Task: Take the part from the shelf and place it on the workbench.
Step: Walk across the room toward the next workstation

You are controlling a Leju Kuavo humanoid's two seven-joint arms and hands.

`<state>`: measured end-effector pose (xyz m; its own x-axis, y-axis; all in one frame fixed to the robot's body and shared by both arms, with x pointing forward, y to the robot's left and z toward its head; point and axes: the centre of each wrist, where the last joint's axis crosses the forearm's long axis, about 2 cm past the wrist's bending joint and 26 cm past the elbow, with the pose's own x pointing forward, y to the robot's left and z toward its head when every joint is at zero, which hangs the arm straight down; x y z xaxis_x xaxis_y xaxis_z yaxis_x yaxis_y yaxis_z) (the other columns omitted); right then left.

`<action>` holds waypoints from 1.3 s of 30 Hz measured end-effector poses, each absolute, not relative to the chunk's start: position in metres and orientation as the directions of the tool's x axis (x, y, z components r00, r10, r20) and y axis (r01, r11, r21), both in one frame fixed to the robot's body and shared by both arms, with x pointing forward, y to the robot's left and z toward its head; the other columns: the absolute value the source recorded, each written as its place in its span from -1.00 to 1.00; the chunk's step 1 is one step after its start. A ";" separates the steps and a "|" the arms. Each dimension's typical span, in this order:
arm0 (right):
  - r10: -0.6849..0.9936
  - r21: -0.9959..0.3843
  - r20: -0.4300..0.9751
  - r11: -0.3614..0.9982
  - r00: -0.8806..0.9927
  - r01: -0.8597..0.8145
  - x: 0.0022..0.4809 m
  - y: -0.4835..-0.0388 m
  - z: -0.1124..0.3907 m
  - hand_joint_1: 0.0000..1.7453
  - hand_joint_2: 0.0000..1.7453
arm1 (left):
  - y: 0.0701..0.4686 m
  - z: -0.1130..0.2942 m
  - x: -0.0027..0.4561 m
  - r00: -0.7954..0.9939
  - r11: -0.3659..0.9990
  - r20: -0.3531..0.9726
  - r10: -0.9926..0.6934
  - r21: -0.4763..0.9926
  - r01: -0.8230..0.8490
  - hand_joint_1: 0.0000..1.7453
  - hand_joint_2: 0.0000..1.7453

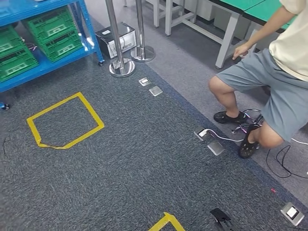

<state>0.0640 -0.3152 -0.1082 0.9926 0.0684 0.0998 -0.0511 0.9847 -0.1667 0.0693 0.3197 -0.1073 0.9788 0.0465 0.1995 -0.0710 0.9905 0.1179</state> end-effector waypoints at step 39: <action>0.050 -0.146 0.144 0.989 0.988 -0.029 0.065 -0.314 -0.108 -1.00 -1.00 | 0.323 -0.107 0.068 0.979 0.990 0.200 0.048 0.120 -0.073 -1.00 -1.00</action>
<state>0.0652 -0.3135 -0.1081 0.9883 0.0504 0.1442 -0.0291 0.9888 -0.1463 0.0675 0.3232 -0.1074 0.9786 0.0476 0.2001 -0.0727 0.9901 0.1198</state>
